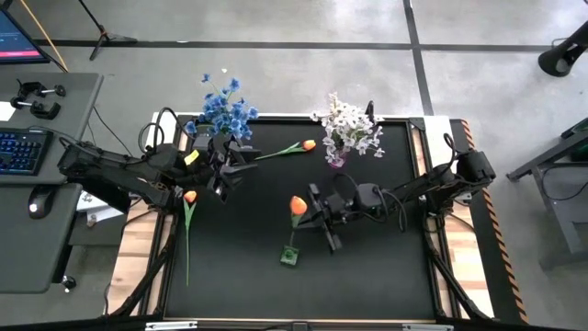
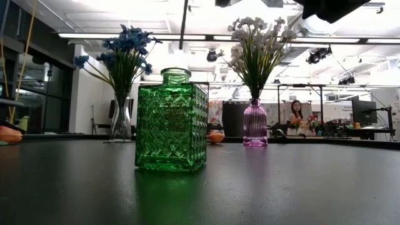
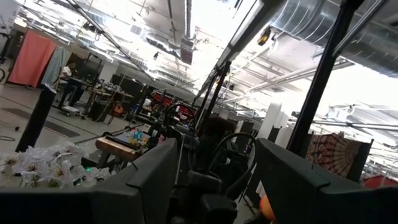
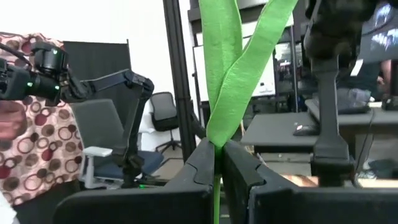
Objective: Sort flowers into vase by color
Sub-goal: Put the bottom right orange flower into the green vase
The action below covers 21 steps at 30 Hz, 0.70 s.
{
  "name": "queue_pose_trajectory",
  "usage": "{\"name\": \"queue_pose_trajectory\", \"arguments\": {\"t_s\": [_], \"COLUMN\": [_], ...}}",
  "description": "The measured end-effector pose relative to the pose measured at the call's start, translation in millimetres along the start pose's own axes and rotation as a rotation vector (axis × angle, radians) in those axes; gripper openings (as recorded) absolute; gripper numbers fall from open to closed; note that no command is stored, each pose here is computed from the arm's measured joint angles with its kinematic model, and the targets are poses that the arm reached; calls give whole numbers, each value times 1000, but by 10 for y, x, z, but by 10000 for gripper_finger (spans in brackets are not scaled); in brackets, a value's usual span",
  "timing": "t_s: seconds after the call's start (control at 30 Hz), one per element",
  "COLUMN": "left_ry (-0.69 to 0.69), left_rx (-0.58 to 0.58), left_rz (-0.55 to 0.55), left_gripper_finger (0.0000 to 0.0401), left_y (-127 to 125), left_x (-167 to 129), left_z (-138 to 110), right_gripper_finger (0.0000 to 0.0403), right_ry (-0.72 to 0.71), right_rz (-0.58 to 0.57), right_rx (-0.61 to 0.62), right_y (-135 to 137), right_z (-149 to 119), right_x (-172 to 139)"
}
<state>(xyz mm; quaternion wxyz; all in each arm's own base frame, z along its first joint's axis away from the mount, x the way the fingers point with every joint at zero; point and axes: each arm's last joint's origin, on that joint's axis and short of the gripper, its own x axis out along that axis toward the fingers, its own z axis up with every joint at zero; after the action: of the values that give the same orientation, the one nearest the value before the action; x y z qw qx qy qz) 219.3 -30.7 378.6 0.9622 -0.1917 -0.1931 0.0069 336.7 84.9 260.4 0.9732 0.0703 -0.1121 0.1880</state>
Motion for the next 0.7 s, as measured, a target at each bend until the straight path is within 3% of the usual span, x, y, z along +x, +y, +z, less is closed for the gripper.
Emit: {"name": "queue_pose_trajectory", "arguments": {"t_s": [0.2,0.47,0.7], "left_ry": [0,1,1], "left_rx": [-17,-17,-17], "left_rz": [0,1,1], "left_gripper_finger": [207,207,207], "left_y": [1,1,2], "left_x": [0,0,0], "left_z": [-2,-3,-2], "right_gripper_finger": [0,0,0], "right_ry": [-44,36,3], "right_rz": [8,23,19], "right_rx": [-28,-12,-11], "right_y": [19,81,54], "right_z": [44,-148,-231], "right_x": [0,36,60]}}
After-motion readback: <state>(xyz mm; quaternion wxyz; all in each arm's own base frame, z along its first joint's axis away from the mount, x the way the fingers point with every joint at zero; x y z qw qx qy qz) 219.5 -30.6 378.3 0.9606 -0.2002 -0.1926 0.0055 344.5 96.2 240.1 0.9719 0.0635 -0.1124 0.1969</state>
